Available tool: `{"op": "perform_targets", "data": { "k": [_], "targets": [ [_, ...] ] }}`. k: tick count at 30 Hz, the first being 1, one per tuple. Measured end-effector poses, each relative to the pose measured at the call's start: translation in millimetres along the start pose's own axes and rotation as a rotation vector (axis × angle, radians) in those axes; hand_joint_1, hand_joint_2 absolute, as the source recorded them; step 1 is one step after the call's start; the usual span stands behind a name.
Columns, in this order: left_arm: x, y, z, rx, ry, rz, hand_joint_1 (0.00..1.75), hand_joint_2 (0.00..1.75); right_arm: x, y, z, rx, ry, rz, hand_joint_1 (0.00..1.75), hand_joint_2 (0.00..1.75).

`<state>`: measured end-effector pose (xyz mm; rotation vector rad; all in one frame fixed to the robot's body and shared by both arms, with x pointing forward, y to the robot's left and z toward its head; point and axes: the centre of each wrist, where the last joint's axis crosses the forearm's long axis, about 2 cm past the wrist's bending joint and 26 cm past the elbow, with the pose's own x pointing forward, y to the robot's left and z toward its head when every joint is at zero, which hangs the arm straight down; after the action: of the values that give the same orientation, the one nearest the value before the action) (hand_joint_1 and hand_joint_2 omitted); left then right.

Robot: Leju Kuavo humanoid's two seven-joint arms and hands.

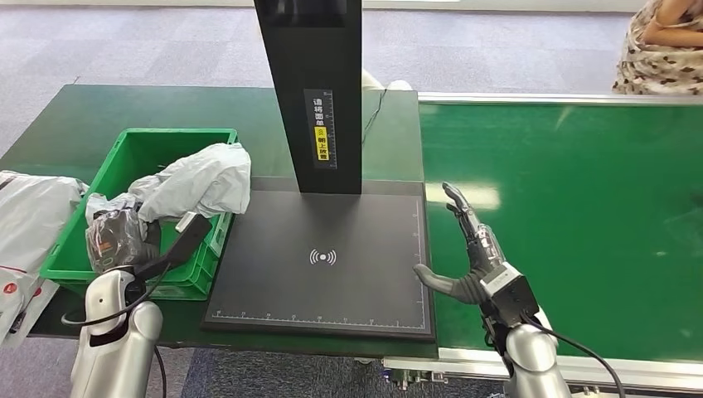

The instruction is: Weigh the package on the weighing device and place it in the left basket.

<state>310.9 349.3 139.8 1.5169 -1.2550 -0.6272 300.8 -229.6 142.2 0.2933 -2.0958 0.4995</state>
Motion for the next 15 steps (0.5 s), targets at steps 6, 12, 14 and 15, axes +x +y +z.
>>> {"op": "perform_targets", "data": {
  "k": [6, 12, 14, 15],
  "targets": [
    [-24, -4, -24, 0.026, 0.09, -0.002, 1.67, 1.75, 3, 2, 3, 0.007, 0.003, 0.006, 0.0, 1.75],
    [-30, -9, -34, 0.002, 0.089, 0.032, 0.0, 1.75, 4, 4, 5, 0.01, 0.006, 0.01, 0.0, 1.75],
    [-30, -11, -36, -0.014, 0.082, 0.052, 0.0, 1.75, 4, 4, 6, 0.008, 0.007, 0.009, 0.0, 1.75],
    [-29, -13, -36, -0.019, 0.079, 0.062, 0.0, 1.75, 4, 4, 7, 0.006, 0.008, 0.009, 0.0, 1.75]
  ]
}}
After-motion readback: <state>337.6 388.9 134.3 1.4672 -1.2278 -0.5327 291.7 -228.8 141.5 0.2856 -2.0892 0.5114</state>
